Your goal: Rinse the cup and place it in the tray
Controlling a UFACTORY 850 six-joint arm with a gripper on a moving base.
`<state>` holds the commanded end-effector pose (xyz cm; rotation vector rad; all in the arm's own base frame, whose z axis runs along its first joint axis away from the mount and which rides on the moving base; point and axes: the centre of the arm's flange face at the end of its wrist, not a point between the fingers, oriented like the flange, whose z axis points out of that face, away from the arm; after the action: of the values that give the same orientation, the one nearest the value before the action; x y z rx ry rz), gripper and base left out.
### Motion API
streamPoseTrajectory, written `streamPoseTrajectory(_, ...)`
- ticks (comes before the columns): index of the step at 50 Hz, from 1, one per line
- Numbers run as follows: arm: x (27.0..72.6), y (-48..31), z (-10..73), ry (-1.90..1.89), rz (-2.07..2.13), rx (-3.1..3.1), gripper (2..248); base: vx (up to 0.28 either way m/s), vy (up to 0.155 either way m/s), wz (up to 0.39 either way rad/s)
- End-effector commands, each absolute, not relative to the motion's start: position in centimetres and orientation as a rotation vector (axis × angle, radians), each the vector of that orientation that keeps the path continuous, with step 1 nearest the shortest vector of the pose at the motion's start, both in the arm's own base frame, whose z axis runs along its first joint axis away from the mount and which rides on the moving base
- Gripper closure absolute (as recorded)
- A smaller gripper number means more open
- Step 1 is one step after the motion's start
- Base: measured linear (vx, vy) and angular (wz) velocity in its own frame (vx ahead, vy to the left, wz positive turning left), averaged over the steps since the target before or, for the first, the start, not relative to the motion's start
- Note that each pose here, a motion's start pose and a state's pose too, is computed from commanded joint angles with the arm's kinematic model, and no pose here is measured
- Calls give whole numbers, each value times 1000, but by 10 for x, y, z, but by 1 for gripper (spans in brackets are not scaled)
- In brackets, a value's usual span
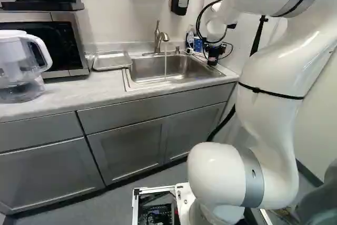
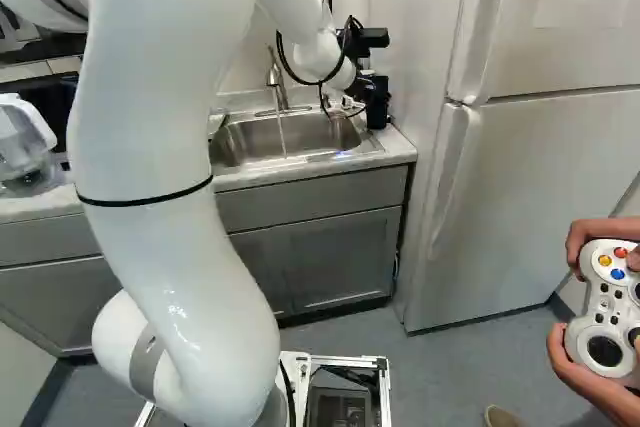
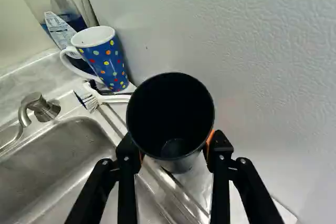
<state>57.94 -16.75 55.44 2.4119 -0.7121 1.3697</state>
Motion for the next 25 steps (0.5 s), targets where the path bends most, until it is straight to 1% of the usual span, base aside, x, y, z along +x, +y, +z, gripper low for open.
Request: streamPoseTrajectory(25, 579, -167, 558, -712, 1378, 2408, 127, 0, 0, 0)
